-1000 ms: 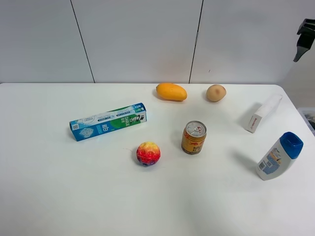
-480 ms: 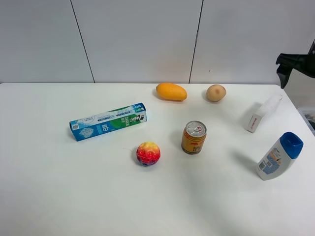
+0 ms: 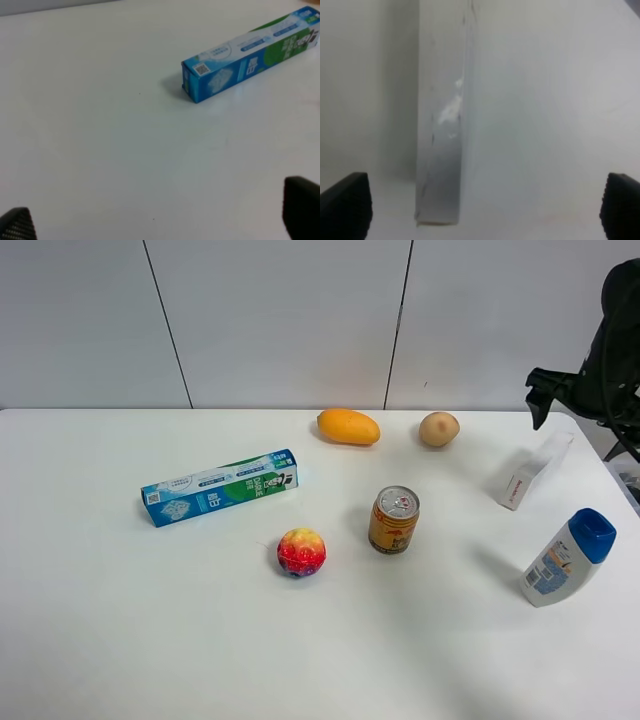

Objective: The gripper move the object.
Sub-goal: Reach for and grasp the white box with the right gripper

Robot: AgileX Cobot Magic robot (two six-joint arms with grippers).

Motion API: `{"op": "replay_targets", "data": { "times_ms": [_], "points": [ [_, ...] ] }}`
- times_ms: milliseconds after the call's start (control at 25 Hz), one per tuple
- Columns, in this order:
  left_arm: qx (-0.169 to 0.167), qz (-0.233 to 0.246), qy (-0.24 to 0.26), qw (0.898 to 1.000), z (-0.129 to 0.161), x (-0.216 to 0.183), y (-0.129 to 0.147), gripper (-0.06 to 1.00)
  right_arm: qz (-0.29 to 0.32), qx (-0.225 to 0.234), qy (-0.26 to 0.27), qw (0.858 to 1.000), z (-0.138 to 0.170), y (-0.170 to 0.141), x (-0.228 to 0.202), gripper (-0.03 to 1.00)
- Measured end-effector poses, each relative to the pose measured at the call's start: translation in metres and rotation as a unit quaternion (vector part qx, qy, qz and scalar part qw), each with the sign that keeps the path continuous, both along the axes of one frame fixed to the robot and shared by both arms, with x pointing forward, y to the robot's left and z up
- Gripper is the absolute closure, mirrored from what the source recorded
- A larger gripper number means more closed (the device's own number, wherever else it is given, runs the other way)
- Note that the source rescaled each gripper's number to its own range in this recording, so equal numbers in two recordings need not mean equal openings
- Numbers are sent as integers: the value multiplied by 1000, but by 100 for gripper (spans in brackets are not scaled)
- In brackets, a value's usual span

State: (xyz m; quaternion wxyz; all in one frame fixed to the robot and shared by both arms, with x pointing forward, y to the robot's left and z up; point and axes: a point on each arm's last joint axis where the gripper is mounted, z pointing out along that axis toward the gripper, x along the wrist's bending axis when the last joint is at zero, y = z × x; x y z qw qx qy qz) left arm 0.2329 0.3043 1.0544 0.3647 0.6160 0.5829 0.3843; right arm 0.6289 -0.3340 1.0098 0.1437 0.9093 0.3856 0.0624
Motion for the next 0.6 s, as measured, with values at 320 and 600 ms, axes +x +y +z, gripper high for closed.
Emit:
{"op": "replay_targets", "data": {
  "times_ms": [320,600],
  "points": [
    [0,0,0,1000,0,0,0,-6,-1,10,-39,999,-22,-4,18,9],
    [0,0,0,1000,0,0,0,-6,-6,24,-16,1000,-53,-2,26,9]
  ]
}}
